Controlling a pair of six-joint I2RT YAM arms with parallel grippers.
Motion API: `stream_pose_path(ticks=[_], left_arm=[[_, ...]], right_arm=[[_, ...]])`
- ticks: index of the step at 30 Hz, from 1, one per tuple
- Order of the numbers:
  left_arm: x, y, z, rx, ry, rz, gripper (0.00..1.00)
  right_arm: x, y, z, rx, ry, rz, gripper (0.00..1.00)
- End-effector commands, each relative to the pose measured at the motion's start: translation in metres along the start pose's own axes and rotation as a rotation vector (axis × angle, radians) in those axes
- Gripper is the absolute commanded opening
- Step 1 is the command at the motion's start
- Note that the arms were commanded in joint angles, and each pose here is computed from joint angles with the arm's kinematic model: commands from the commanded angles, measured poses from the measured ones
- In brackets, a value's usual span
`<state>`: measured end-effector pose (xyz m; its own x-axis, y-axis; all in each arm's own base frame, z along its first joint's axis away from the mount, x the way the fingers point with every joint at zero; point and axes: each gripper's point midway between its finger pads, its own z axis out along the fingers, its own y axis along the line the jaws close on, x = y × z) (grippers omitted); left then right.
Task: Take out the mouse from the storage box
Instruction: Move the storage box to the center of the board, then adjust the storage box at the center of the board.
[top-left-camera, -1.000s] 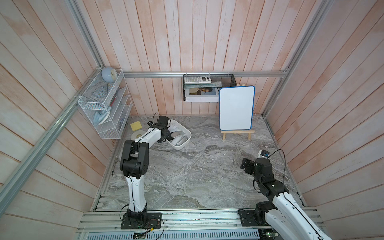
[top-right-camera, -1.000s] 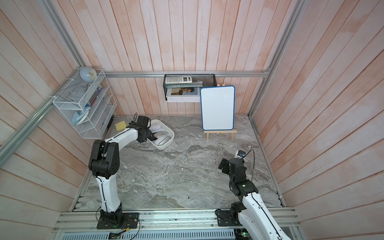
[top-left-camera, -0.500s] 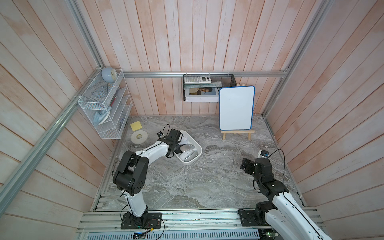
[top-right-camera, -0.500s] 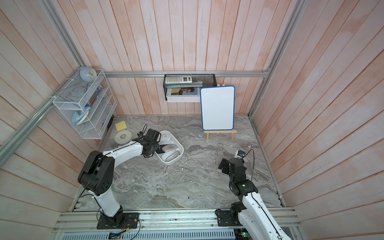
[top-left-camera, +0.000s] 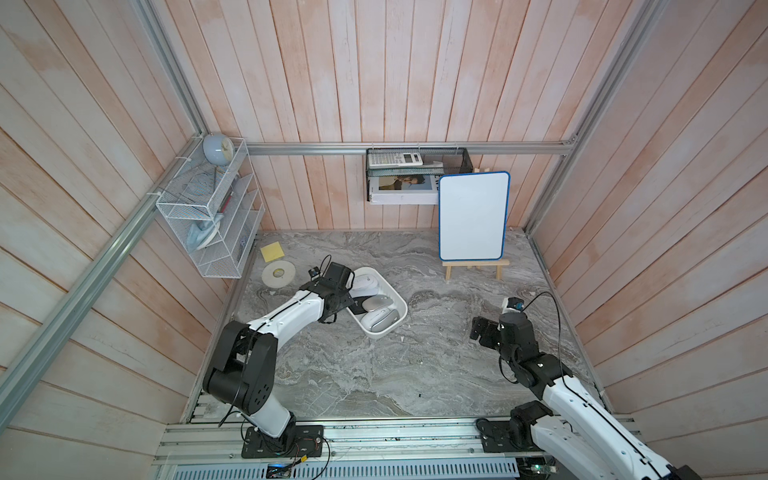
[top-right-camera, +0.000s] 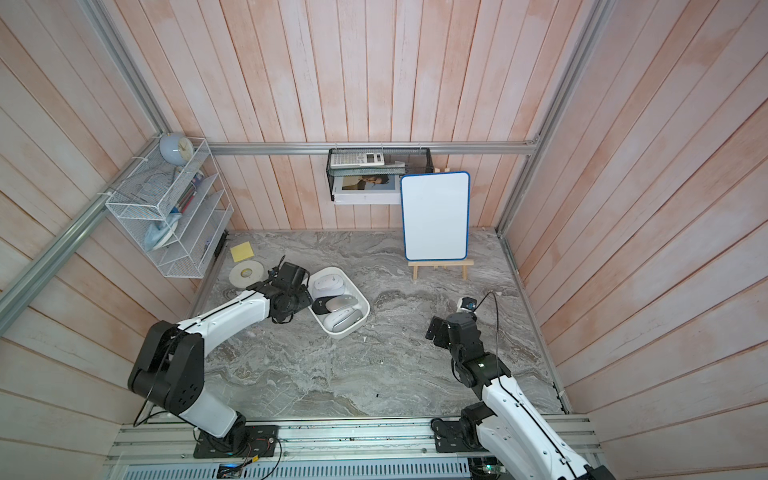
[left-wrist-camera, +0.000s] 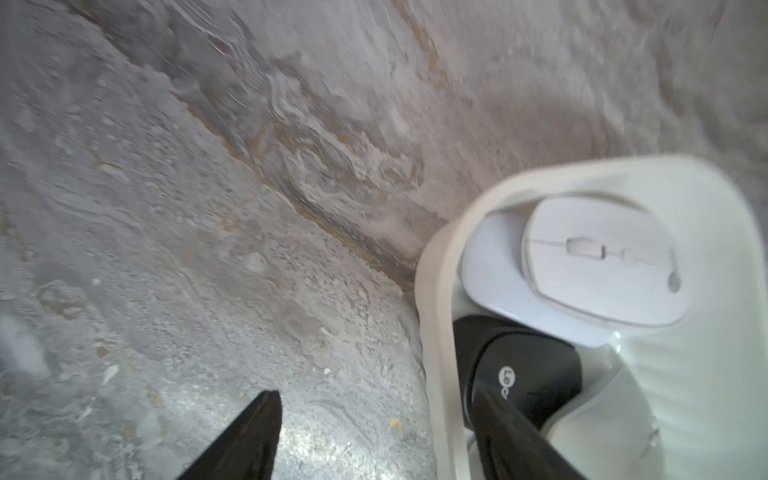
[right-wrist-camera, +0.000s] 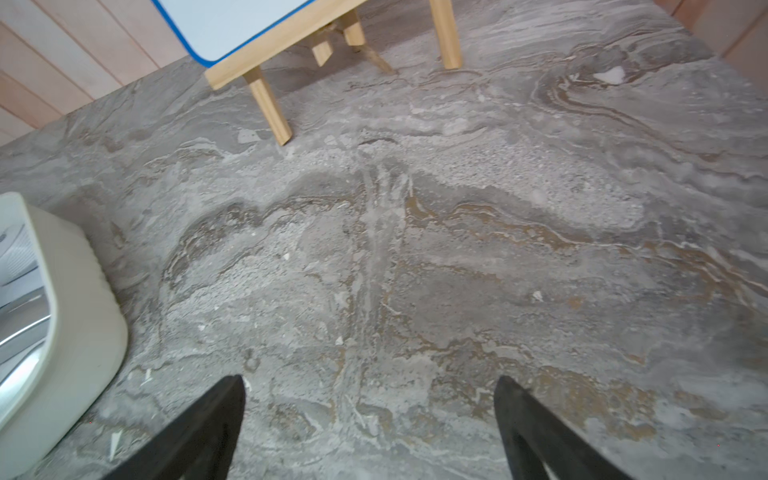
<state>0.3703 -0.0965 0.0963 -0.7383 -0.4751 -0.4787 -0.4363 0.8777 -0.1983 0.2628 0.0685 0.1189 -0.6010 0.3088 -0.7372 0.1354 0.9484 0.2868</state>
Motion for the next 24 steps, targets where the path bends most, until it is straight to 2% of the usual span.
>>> stream_pose_path(ticks=[1, 5, 10, 15, 24], left_arm=[[-0.039, 0.001, -0.023, 0.010, -0.082, 0.090, 0.86], [-0.069, -0.028, -0.019, 0.069, -0.135, 0.168, 0.94], [-0.089, -0.061, 0.018, 0.162, -0.086, 0.180, 0.97], [-0.085, -0.085, 0.051, 0.243, 0.011, 0.203, 0.98], [-0.053, -0.108, 0.066, 0.366, 0.116, 0.225, 0.98]], right_arm=[[0.000, 0.029, -0.005, -0.052, 0.004, -0.001, 0.98], [0.010, 0.066, -0.002, -0.110, 0.027, -0.023, 0.97], [0.024, 0.110, 0.008, -0.167, 0.085, -0.048, 0.97], [0.044, 0.146, 0.014, -0.209, 0.139, -0.096, 0.97], [0.082, 0.192, 0.031, -0.292, 0.267, -0.111, 0.97]])
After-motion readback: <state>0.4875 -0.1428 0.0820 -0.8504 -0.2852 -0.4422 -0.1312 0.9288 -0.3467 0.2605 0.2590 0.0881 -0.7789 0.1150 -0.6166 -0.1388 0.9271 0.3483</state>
